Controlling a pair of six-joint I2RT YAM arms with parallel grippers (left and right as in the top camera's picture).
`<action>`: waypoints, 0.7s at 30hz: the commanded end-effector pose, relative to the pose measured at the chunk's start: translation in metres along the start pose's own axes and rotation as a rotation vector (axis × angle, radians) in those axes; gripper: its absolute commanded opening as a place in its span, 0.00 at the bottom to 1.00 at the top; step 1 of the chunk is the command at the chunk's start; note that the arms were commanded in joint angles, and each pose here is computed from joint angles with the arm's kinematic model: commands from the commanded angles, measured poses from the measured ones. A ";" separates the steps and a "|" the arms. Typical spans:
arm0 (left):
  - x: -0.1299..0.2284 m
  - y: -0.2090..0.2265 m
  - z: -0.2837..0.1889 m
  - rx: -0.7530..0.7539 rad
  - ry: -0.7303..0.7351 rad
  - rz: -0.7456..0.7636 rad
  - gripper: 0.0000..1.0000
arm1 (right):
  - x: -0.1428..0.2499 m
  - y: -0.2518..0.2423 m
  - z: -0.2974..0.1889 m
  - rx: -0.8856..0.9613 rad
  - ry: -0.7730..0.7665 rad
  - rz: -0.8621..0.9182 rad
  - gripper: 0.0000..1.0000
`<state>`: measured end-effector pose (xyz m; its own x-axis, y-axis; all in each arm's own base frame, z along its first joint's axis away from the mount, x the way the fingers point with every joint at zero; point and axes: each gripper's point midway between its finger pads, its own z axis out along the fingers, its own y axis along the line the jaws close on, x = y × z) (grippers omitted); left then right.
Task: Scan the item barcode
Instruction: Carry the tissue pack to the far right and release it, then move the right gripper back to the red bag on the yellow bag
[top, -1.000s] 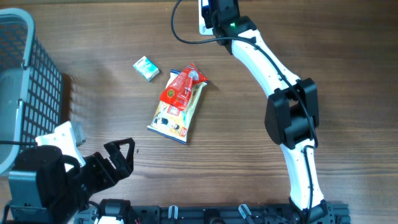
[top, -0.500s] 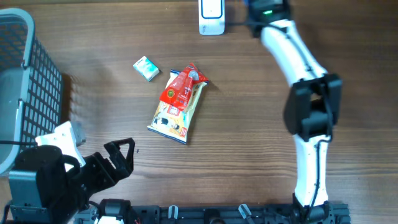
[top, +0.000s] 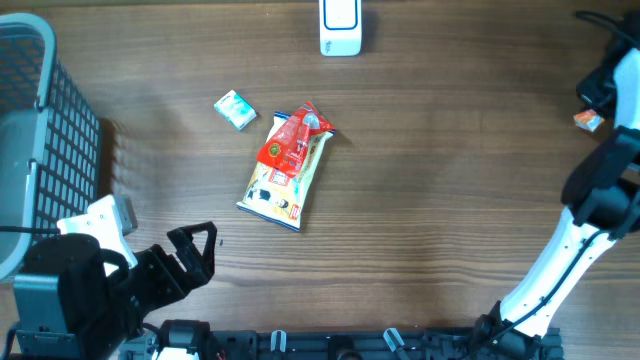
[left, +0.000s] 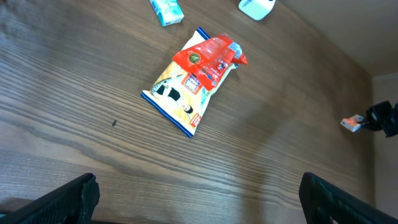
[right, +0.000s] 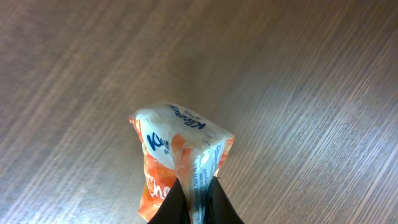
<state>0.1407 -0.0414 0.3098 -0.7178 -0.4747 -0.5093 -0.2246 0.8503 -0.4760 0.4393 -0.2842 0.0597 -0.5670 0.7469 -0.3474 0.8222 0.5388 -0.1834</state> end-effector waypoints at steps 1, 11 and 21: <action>0.000 0.000 0.000 0.001 -0.001 -0.006 1.00 | 0.004 -0.009 0.013 -0.050 0.068 0.055 0.04; 0.000 0.000 0.000 0.001 -0.001 -0.006 1.00 | -0.018 0.006 0.016 -0.287 0.063 0.071 0.04; 0.000 0.000 0.000 0.001 -0.001 -0.006 1.00 | -0.047 -0.029 0.027 -0.329 0.045 0.374 0.08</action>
<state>0.1407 -0.0414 0.3099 -0.7176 -0.4747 -0.5095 -0.2244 0.8503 -0.4761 0.4566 -0.3278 0.0639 -0.3284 0.8878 -0.3223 0.8829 0.4098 0.2292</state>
